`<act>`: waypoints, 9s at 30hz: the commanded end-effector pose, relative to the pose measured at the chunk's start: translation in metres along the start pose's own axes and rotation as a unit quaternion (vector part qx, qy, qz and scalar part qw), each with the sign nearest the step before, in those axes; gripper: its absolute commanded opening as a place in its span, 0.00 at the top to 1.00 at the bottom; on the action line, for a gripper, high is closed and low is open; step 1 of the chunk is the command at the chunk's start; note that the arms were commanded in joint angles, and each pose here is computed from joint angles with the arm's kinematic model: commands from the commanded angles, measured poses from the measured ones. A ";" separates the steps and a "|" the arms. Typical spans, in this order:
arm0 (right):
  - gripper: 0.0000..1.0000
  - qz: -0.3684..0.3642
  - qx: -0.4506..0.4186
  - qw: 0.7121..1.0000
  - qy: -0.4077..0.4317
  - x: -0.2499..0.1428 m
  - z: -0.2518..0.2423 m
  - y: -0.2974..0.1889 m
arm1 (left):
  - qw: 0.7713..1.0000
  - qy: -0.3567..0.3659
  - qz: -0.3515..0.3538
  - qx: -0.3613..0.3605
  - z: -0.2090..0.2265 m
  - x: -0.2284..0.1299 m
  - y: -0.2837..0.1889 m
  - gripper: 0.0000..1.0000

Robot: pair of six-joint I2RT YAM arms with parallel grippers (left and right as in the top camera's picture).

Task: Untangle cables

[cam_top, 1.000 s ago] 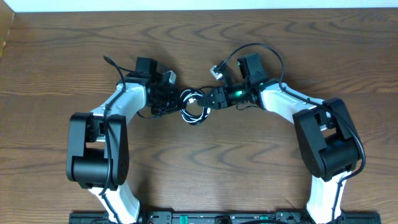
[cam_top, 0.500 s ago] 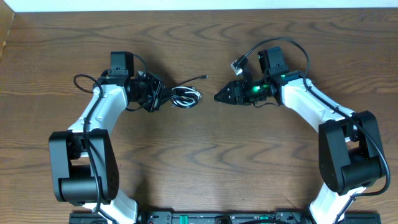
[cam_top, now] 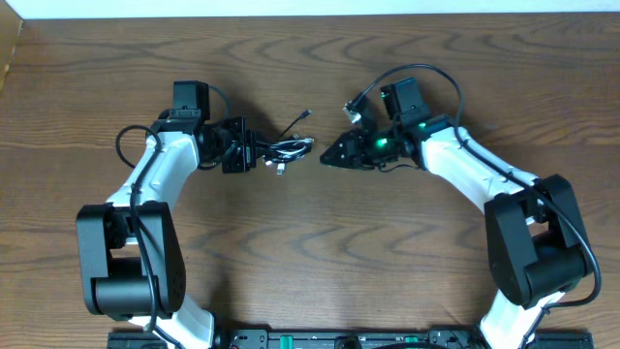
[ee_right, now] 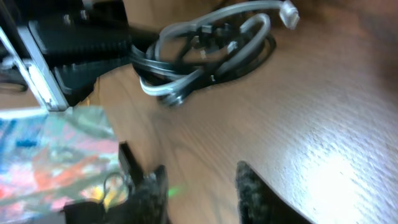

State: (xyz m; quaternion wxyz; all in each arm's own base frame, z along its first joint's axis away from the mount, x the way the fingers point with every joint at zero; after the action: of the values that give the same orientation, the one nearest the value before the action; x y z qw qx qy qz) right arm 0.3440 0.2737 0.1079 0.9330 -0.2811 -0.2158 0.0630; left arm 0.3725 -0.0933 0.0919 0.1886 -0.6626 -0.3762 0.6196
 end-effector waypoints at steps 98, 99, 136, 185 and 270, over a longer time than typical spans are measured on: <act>0.50 -0.090 -0.166 0.982 0.018 0.016 0.016 0.056 | 0.996 -0.077 0.038 0.035 0.014 -0.025 0.000 0.93; 0.51 -0.093 -0.175 0.980 0.021 0.015 0.014 0.056 | 0.996 -0.077 0.038 0.035 0.014 -0.025 0.000 0.93; 0.65 -0.146 -0.293 0.939 0.107 0.013 -0.022 0.043 | 0.996 -0.077 0.038 0.035 0.014 -0.025 0.000 0.93; 0.99 0.010 -0.021 0.999 0.030 -0.009 -0.044 0.007 | 0.922 0.351 -0.160 0.023 -0.007 0.034 -0.007 0.93; 0.99 0.084 -0.288 0.942 -0.148 0.031 -0.080 -0.061 | 0.796 0.580 -0.062 0.164 0.069 -0.008 0.046 0.32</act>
State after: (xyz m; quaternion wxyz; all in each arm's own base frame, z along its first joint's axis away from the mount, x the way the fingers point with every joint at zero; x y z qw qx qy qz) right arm 0.4058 0.1861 0.0924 0.7580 -0.5484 -0.3338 0.1151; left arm 0.3251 -0.1396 0.0641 0.4937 -0.8469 -0.1293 0.1493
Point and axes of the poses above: each gripper's point midway between its finger pads, its own y axis out along the fingers, its own z axis along the line the jaws close on, x = y × z, the point moved 2 cm from there along -y, back along the fingers, and after that the axes turned 13 degrees about -y, right-handed, at the moved point
